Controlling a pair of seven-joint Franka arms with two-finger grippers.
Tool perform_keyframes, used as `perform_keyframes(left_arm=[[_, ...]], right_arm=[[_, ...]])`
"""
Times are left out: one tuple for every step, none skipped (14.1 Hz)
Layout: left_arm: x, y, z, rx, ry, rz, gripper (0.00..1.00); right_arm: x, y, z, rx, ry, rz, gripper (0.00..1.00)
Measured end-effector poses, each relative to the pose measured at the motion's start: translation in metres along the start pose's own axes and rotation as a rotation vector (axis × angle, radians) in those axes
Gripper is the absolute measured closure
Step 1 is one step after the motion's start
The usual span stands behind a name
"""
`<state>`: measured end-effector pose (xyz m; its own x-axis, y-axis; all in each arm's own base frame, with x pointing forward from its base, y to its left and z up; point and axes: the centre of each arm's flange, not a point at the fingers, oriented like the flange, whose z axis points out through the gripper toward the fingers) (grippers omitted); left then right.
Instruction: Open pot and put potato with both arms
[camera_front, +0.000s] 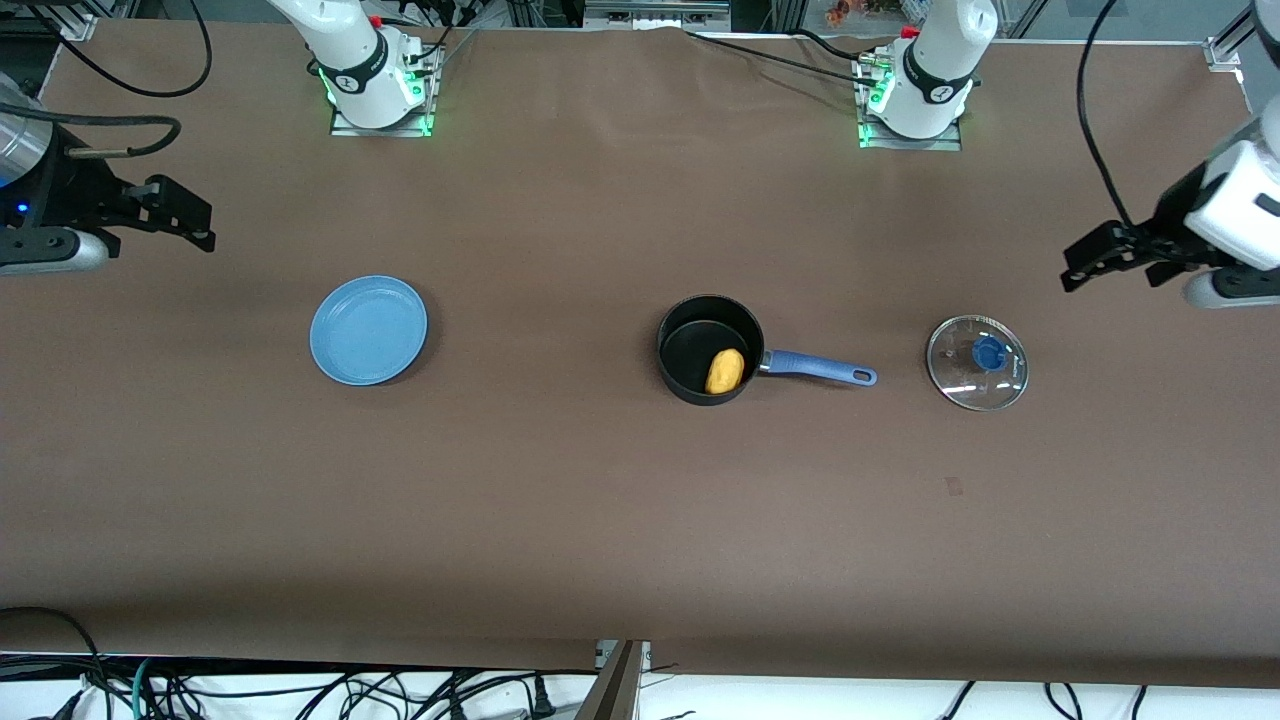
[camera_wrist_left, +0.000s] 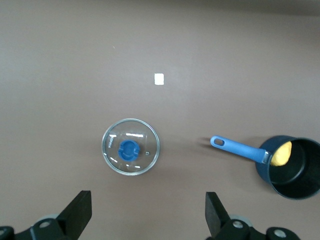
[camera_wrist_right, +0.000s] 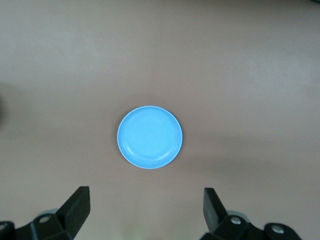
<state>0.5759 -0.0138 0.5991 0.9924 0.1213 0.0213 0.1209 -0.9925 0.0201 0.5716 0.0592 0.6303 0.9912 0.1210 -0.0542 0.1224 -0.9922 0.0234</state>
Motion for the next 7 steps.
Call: perform_keyframes(left_arm=[[0.002,0.0,0.001,0.001,-0.001,0.001,0.0],[0.004,0.0,0.004,0.0,-0.004,0.0,0.0],[0.006,0.0,0.007,0.001,-0.007,-0.002,0.0],[0.008,0.0,0.011,0.003,-0.012,-0.002,0.0],[0.009,0.0,0.014,0.004,-0.02,-0.002,0.0],[0.009,0.0,0.016,0.006,-0.031,-0.002,0.0],[0.008,0.0,0.018,0.008,-0.043,-0.002,0.0]], right_arm=[[0.0,0.001,0.003,0.0,-0.006,-0.006,0.0],[0.001,0.003,0.006,0.0,-0.013,-0.009,0.0],[0.002,0.006,0.009,0.001,-0.018,-0.011,0.0],[0.003,0.007,0.011,0.001,-0.021,-0.011,0.0],[0.004,0.008,0.012,0.001,-0.023,-0.012,0.0],[0.004,0.008,0.012,0.001,-0.024,-0.013,0.0],[0.004,0.008,0.012,0.002,-0.024,-0.014,0.0]])
